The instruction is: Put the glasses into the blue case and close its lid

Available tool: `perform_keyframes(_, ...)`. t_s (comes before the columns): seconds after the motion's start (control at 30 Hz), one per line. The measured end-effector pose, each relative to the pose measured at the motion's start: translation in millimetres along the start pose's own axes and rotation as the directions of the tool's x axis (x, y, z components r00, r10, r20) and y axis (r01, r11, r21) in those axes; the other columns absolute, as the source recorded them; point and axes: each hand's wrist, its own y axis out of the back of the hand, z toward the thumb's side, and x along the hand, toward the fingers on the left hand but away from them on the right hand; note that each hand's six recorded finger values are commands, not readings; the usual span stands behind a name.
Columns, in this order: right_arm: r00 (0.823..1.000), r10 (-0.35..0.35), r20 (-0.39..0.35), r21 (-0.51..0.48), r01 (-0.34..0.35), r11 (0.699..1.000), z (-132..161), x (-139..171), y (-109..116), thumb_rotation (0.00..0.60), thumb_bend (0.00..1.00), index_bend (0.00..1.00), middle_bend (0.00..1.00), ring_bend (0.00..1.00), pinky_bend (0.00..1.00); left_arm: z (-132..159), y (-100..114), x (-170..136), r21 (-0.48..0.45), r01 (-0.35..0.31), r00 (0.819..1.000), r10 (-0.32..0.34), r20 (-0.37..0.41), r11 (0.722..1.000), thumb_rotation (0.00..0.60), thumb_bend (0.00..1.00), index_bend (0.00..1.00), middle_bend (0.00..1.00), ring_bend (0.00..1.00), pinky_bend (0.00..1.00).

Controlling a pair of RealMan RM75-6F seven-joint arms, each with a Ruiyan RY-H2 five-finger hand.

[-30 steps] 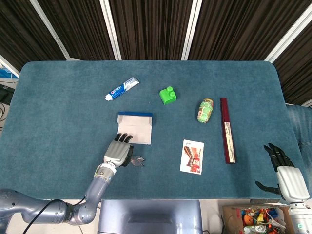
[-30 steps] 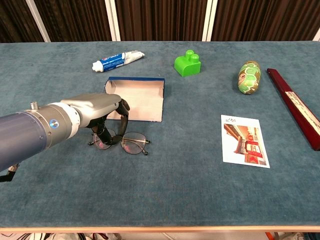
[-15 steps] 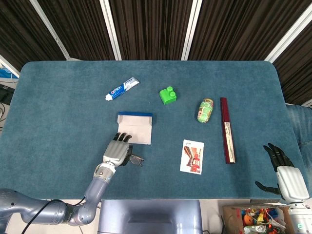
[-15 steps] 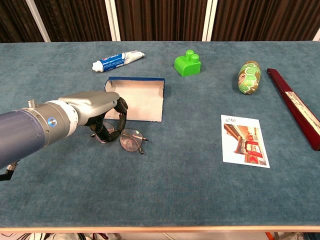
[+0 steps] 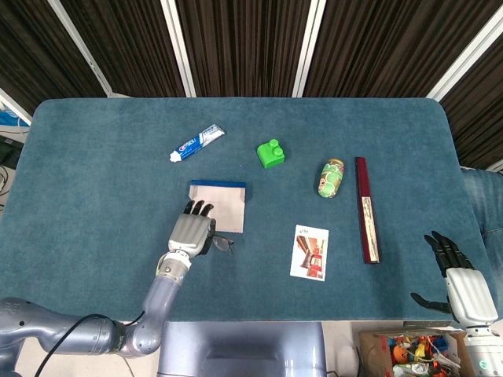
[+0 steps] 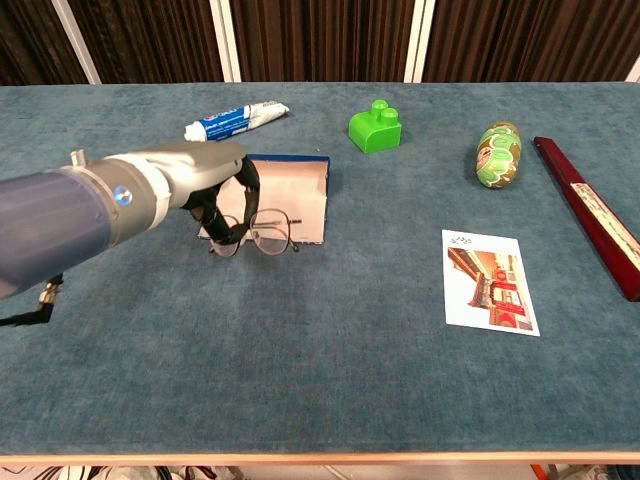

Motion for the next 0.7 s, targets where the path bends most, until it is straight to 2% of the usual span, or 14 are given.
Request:
perform_keyframes(0.4, 1.000, 0.002, 0.009, -0.004, -0.002, 1.000, -1.4, -0.7, -0.2, 0.600, 0.12, 0.01, 0.00, 0.03, 0.18, 5.2, 27.9, 34.9, -0.010, -0.021, 0.991, 0.020, -0.131, 1.000, 0.600, 0.46, 0.58, 0.12, 0.00, 0.03)
perform_keyframes(0.7, 1.000, 0.007, 0.018, -0.014, -0.006, 1.000, -2.8, -2.8, -0.2, 0.600, 0.12, 0.01, 0.00, 0.03, 0.18, 6.0, 32.6, 57.8, -0.001, -0.033, 0.981, 0.032, -0.194, 0.999, 0.600, 0.46, 0.58, 0.12, 0.00, 0.02)
